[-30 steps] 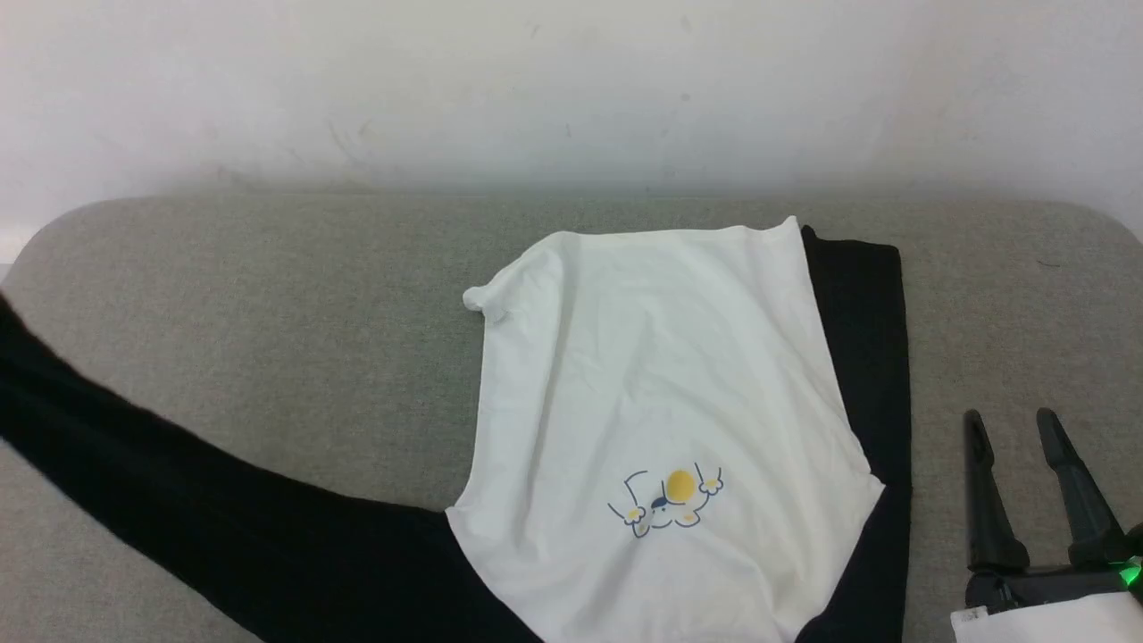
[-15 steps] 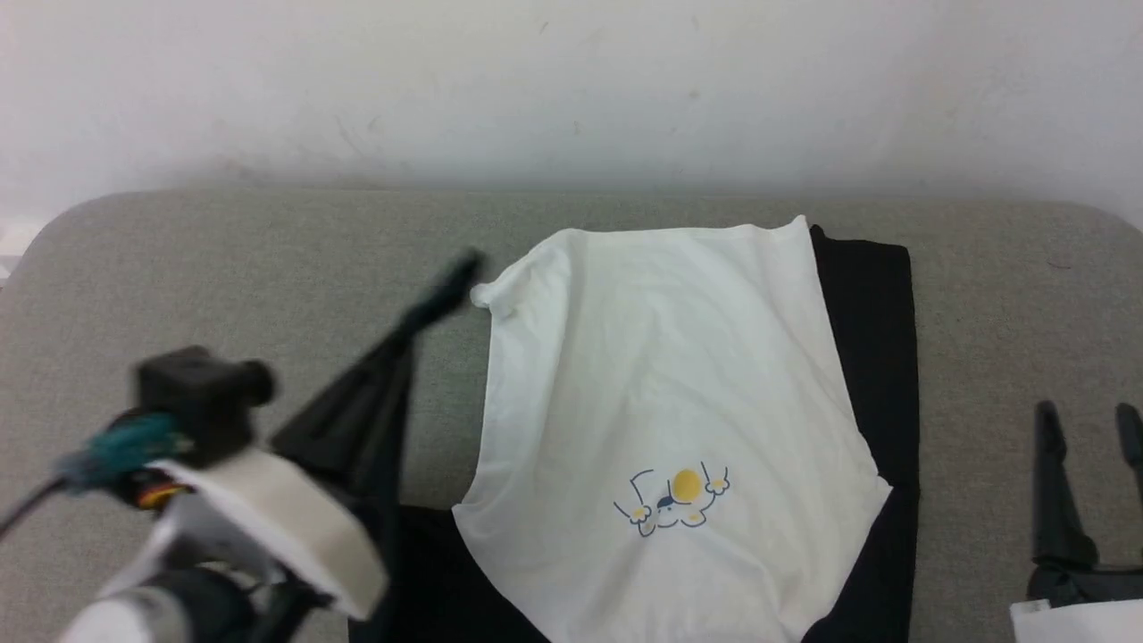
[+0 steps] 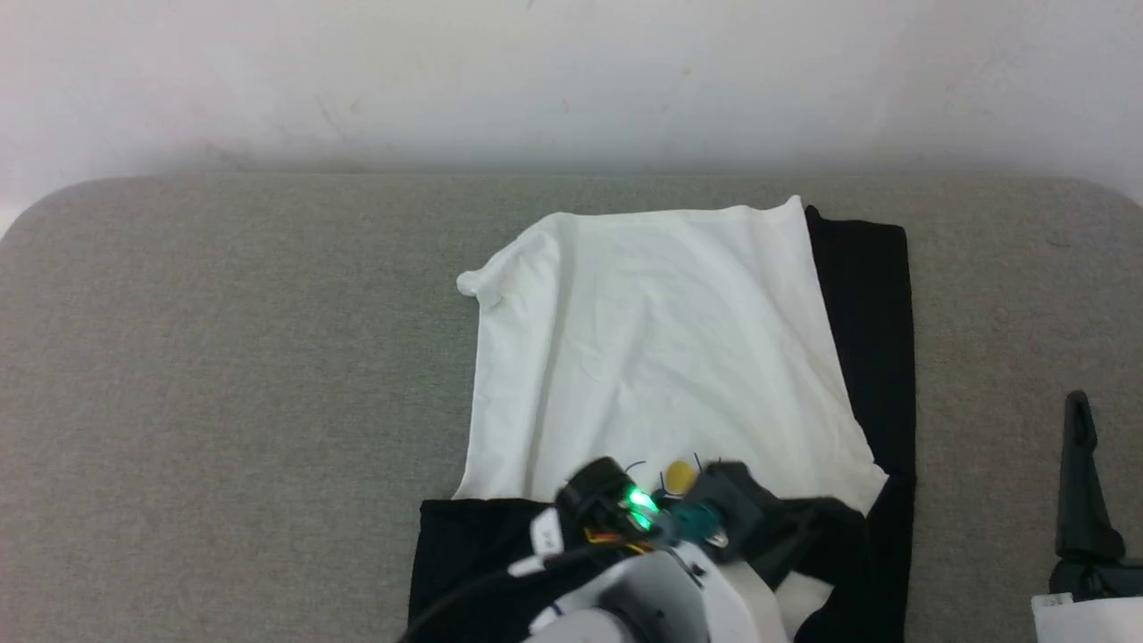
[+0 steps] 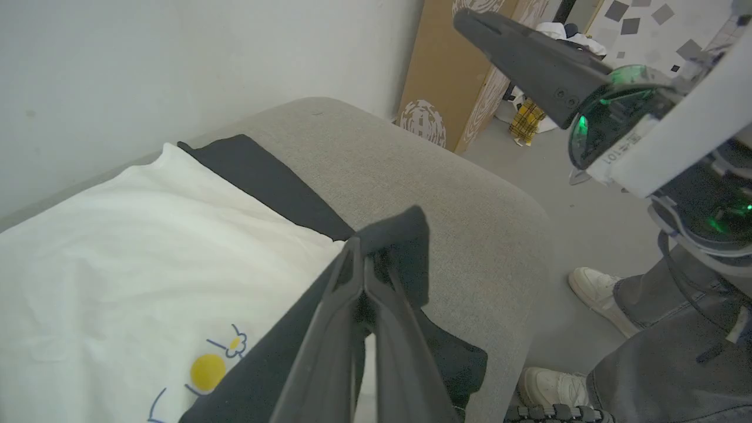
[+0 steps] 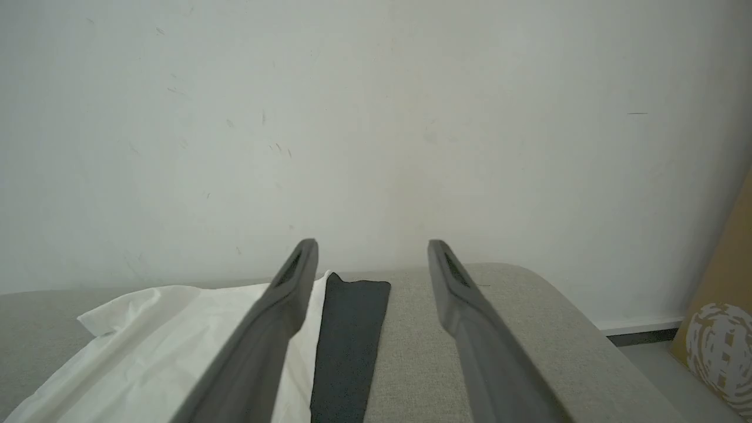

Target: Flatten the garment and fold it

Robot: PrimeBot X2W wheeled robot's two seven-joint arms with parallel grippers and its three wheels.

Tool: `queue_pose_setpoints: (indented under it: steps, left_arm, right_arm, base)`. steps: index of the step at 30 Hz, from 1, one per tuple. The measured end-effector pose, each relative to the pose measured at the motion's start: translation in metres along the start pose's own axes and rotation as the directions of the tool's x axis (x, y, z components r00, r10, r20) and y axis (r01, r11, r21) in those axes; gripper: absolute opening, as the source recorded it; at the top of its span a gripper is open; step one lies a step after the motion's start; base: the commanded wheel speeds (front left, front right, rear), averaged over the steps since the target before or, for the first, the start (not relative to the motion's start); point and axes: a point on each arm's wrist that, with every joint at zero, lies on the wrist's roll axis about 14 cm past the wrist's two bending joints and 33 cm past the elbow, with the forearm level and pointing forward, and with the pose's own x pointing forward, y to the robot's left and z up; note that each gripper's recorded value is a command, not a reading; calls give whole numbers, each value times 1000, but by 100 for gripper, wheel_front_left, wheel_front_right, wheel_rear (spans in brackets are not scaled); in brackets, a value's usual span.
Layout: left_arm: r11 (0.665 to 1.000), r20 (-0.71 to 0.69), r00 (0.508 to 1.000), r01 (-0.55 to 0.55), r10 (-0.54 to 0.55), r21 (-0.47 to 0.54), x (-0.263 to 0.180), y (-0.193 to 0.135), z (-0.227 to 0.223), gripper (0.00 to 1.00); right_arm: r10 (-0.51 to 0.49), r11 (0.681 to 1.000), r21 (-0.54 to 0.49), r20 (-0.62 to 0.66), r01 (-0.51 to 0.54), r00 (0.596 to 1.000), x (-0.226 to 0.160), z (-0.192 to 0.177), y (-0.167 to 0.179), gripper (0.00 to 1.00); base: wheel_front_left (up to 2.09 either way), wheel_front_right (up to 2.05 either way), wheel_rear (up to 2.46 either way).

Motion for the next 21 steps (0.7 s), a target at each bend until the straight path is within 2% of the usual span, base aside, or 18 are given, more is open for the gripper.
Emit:
queue_pose_setpoints:
  steps: [5,9,14,19,20,21]
  left_arm:
    - [995,-76,996,47,-40,88,26,-14,-39,0]
    - [984,-168,980,130,-109,120,33,-32,-73,0]
    - [966,-336,919,246,-207,79,27,-58,-122,0]
    - [972,-401,895,230,-193,45,25,-52,-145,0]
    - [975,-402,897,218,-181,46,26,-49,-146,20]
    - [977,-400,901,207,-169,51,27,-45,-146,80]
  right_arm:
    - [-7,1000,4,-8,7,1000,0,-3,-1,100]
    - [-26,1000,-3,-19,26,999,0,-6,-7,100]
    - [-39,999,-5,-36,39,999,-1,-10,-10,100]
    - [-41,999,-2,-39,41,998,-1,-11,-10,100]
    - [-39,999,-1,-36,39,999,0,-11,-9,100]
    - [-37,999,0,-35,37,999,0,-10,-9,100]
  base:
    - [0,0,0]
    - [0,0,0]
    - [0,0,0]
    - [0,0,0]
    - [0,0,0]
    - [0,0,0]
